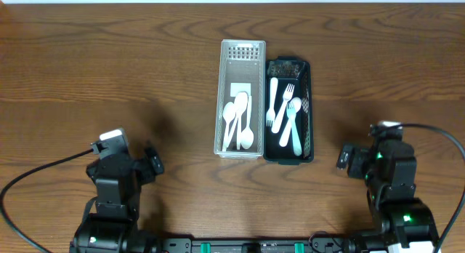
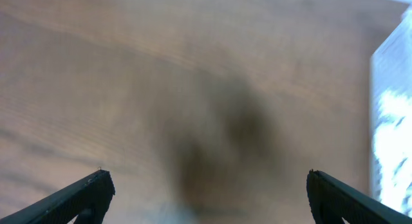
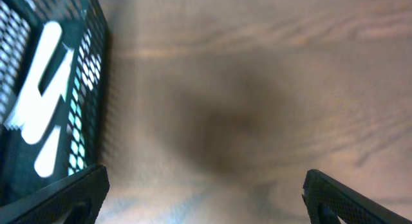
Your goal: Pack container
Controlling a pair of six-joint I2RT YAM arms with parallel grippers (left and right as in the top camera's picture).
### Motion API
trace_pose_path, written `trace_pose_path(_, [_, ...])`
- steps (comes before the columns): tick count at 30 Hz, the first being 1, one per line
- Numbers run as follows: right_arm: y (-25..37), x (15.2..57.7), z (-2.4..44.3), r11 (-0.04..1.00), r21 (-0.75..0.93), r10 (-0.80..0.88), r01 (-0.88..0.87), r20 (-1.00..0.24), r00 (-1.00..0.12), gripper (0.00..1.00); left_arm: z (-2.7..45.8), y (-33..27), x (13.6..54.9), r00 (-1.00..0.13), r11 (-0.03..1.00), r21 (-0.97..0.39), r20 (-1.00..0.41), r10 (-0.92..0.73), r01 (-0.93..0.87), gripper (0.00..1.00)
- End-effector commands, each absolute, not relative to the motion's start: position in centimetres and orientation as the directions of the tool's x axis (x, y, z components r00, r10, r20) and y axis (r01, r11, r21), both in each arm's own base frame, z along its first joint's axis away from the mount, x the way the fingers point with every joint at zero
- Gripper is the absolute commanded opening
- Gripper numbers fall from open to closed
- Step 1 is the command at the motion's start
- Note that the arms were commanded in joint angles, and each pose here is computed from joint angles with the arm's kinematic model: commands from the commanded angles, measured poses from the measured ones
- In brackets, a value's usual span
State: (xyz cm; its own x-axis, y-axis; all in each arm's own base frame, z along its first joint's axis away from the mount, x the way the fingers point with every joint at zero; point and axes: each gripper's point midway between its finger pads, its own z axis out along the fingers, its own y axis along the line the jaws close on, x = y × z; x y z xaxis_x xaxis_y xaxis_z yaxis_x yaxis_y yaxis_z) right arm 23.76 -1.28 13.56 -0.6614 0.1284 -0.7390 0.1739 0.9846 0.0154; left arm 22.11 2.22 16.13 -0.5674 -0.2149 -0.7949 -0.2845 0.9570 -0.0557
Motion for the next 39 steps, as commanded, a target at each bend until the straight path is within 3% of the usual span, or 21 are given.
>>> trace_pose_path(1, [-1.0,22.4,11.2,0.985,0.016,0.133,0.17,-0.699,-0.703,0.99,14.9,2.4,21.3,-0.615,0.958,-0.021,-0.763,-0.2,-0.286,0.98])
trace_pose_path(12, [-1.3,18.7,7.0,0.985,-0.033,0.123,0.168,-0.544,-0.83,0.99,13.1,2.6,19.7,-0.691,0.958,0.022,-0.698,-0.19,-0.286,0.98])
trace_pose_path(25, [-1.9,18.2,7.6,0.982,-0.054,0.119,0.182,-0.573,-0.811,0.99,13.1,2.6,19.7,-0.691,0.958,0.022,-0.698,-0.19,-0.286,0.98])
trace_pose_path(31, [0.5,18.9,11.4,0.996,0.071,0.092,0.059,-0.745,-0.661,0.99,13.1,2.6,19.7,-0.691,0.958,0.022,-0.698,-0.19,-0.286,0.98])
trace_pose_path(39, [1.3,23.0,14.9,0.998,-0.032,-0.048,-0.061,-0.956,-0.29,0.99,13.1,2.6,19.7,-0.691,0.958,0.022,-0.698,-0.19,-0.286,0.98])
